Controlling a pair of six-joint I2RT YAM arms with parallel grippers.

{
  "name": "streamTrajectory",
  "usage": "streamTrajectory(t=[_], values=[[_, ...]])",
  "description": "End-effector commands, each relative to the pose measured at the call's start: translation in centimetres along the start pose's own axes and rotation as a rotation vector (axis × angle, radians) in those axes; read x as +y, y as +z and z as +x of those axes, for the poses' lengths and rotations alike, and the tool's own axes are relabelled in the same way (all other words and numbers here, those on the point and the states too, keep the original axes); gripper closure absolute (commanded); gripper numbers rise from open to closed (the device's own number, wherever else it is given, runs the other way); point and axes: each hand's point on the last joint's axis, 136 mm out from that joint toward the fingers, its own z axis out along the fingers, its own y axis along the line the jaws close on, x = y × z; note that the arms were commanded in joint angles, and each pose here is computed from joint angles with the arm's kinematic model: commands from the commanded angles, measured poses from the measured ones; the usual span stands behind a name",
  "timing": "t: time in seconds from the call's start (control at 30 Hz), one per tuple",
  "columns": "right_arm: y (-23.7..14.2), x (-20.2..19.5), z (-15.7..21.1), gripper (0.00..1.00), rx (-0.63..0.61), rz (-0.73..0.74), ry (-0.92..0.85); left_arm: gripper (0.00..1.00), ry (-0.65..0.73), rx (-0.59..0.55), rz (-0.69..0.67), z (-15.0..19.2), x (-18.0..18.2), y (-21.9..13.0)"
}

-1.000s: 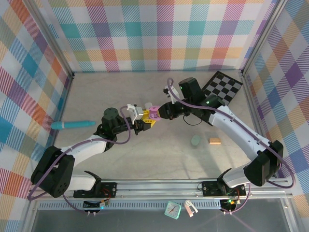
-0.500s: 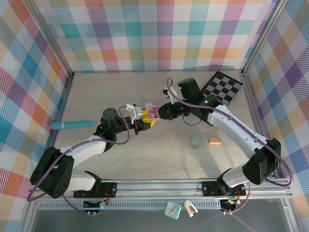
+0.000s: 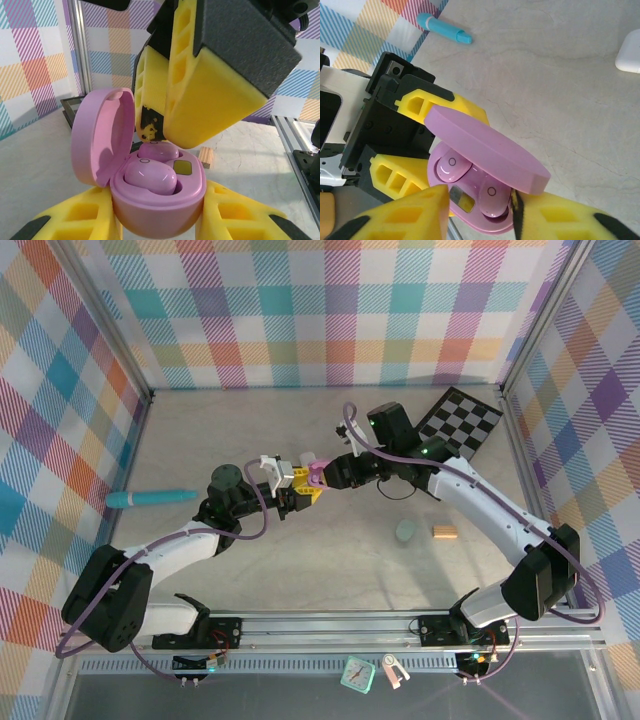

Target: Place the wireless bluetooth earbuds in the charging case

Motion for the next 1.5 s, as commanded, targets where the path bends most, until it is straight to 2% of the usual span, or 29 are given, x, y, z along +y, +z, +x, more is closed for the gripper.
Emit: streamTrajectory(t=[0.0,0.1,0.17,0.27,0.33,0.47,0.57,0.73,1.03,1.3,1.47], values=[[-1.2,0.4,-0.4,0.54,-0.03,0.009,-0.013,0.76,0.064,-0.075,0.031,-2.1,-1.0,-0.3],[-2.3,0.8,-0.6,0.4,-0.072,0.015,-0.037,0.76,0.065,-0.076,0.026,-2.0,-0.8,-0.2],[-3.0,1.1,-0.6,0.22,-0.091,0.007,-0.043,0.76,0.066,-0.078,0.026,-2.0,-0.8,-0.3],[-3.8,2.0,-1.3,0.12,-0.134,-0.018,-0.059,0.76,0.067,-0.079,0.028,-2.0,-0.9,-0.3],[-4.3,2.2,-2.0,0.09,-0.171,-0.015,-0.061,0.76,0.071,-0.08,0.027,-2.0,-0.9,-0.4],[-5.4,2.3,-3.9,0.07,-0.257,0.018,-0.044,0.76,0.071,-0.075,0.032,-1.8,-1.0,-0.4],[-5.4,1.5,-5.1,0.06,-0.269,0.068,-0.01,0.76,0.069,-0.073,0.042,-1.9,-1.2,-0.4],[-3.8,-0.7,-6.2,0.08,-0.206,0.165,0.033,0.76,0.079,-0.078,0.031,-2.0,-1.2,-0.5],[-1.6,-1.8,-6.4,0.09,-0.102,0.187,0.02,0.76,0.086,-0.075,0.001,-2.3,-0.9,-0.8],[-2.0,-0.6,-3.5,0.09,-0.051,0.107,0.011,0.76,0.084,-0.077,-0.057,-2.6,0.1,-0.9],[-3.6,1.2,-3.7,0.1,-0.138,-0.024,0.055,0.76,0.084,-0.084,-0.064,-2.9,0.3,-0.8]])
